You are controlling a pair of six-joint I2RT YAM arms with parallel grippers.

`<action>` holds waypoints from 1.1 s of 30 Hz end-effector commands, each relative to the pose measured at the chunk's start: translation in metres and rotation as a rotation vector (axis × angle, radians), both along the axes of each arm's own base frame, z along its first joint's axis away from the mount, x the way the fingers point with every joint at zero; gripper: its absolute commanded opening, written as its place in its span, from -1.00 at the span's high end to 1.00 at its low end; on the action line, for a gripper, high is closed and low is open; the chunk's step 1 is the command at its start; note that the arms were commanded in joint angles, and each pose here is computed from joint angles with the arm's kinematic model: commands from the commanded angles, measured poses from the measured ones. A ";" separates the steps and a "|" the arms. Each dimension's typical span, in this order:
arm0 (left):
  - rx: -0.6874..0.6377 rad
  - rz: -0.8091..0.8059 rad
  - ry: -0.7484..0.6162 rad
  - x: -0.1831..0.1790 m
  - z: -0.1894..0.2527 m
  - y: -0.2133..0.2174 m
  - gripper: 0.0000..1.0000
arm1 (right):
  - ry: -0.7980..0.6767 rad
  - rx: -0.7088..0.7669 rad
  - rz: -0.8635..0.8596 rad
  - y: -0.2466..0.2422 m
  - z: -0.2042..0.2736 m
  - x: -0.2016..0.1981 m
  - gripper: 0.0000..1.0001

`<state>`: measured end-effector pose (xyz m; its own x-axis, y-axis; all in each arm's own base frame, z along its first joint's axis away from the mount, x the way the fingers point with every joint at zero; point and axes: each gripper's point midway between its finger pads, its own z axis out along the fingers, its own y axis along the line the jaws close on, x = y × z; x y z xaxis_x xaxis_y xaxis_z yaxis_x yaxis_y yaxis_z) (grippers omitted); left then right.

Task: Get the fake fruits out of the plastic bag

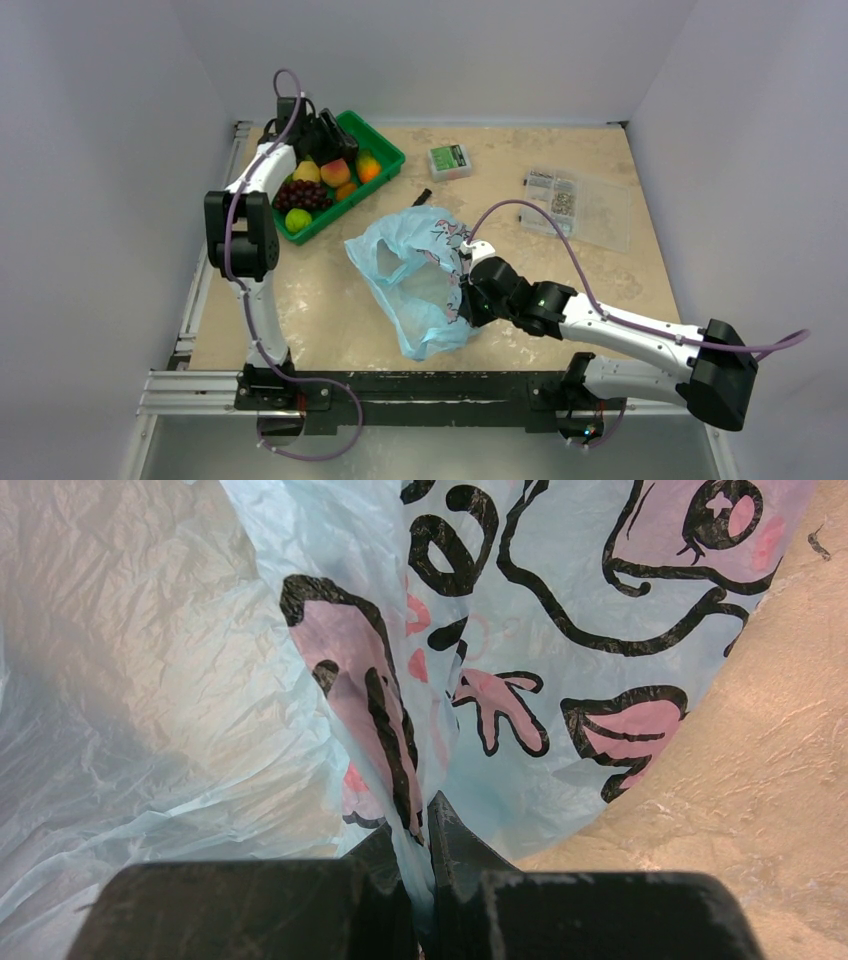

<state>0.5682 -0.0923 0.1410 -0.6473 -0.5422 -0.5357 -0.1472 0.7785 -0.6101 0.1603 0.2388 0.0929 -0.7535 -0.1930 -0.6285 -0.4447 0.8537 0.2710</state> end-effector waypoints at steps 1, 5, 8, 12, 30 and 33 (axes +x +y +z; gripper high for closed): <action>0.012 0.010 -0.002 0.004 0.013 -0.001 -0.22 | -0.025 0.024 0.016 0.007 0.009 0.003 1.00; 0.047 0.012 0.008 -0.002 0.019 0.004 -0.66 | -0.027 0.027 0.015 0.008 0.010 0.004 1.00; 0.060 0.011 0.014 -0.004 0.026 0.007 -0.83 | -0.027 0.031 0.017 0.008 0.010 0.003 1.00; 0.066 0.016 0.014 -0.012 0.038 0.008 -0.85 | -0.034 0.036 0.009 0.007 0.013 0.004 1.00; -0.076 -0.217 -0.167 -0.239 0.142 -0.025 -0.84 | -0.224 -0.201 -0.561 -0.089 0.063 0.062 1.00; -0.092 -0.259 -0.153 -0.292 0.135 -0.029 -0.83 | -0.244 -0.227 -0.626 -0.110 0.074 0.064 0.91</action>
<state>0.3314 -0.1106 0.2983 -0.6028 -0.4766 -0.6399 0.1166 0.7408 -0.6615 0.2173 0.1720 0.1463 -0.6652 0.0374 -0.7457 -0.0446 0.9950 0.0898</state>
